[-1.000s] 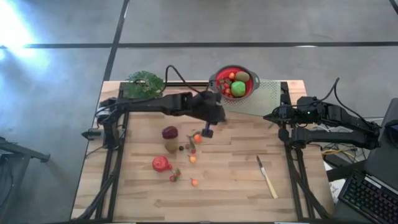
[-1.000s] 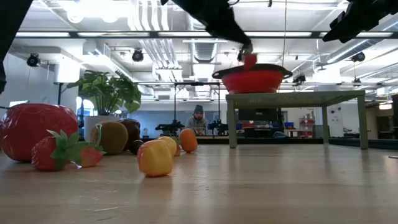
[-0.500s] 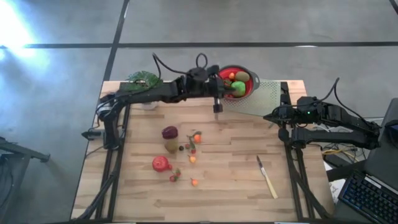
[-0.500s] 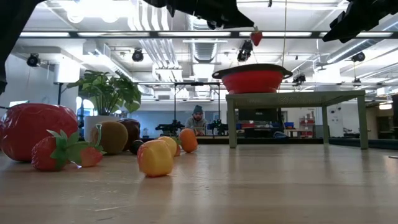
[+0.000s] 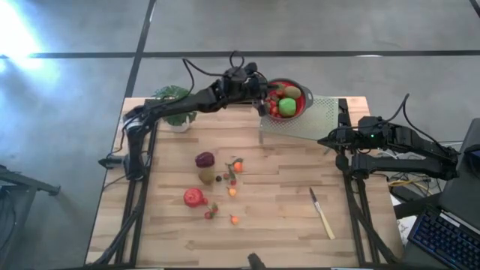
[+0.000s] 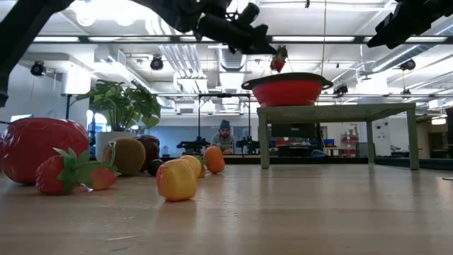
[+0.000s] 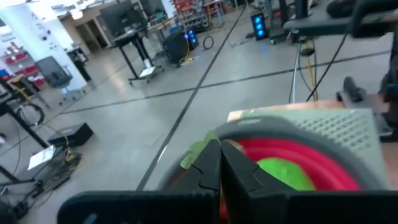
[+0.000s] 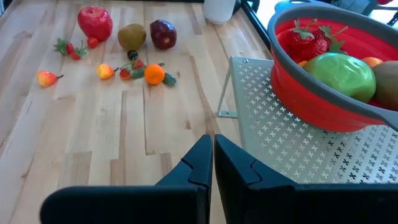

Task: Pick & Place Fruit
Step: Put the strawberry into the strainer bowl on the shelf

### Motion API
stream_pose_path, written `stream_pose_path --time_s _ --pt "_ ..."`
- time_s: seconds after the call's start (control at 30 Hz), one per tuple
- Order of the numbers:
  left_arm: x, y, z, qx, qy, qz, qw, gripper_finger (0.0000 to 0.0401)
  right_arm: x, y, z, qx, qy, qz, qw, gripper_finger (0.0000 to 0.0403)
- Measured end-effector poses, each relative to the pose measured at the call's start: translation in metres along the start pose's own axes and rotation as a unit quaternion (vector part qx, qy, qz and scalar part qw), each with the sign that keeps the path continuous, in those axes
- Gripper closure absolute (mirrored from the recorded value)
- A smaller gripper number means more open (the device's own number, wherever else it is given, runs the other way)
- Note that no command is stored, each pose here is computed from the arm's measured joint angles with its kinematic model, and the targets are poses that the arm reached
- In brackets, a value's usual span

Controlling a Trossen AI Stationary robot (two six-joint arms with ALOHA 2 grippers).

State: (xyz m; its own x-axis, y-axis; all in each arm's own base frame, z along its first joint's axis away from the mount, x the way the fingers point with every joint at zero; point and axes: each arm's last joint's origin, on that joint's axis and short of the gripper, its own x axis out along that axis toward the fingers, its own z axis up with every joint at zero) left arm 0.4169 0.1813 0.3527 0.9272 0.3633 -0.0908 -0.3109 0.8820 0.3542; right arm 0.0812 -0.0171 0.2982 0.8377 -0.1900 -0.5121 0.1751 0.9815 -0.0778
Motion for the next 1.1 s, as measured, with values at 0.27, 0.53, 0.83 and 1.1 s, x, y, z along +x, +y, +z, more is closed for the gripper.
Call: stream_pose_path --time_s 0.27,0.53,0.83,1.1 --pt "0.012 0.009 -0.025 -0.003 0.042 0.034 0.999 0.0399 0.000 0.000 0.000 0.000 0.000 0.000 1.000 0.0390" --pt "0.012 0.014 -0.033 -0.005 0.072 0.047 0.996 0.0399 0.000 0.000 0.000 0.000 0.000 0.000 1.000 0.0390" --pt "0.012 0.012 -0.038 -0.008 0.096 0.038 0.995 0.0399 0.000 0.000 0.000 0.000 0.000 0.000 1.000 0.0390" --pt "0.011 0.011 -0.038 -0.009 0.099 0.036 0.994 0.0377 0.000 0.000 0.000 0.000 0.000 0.000 1.000 0.0390"
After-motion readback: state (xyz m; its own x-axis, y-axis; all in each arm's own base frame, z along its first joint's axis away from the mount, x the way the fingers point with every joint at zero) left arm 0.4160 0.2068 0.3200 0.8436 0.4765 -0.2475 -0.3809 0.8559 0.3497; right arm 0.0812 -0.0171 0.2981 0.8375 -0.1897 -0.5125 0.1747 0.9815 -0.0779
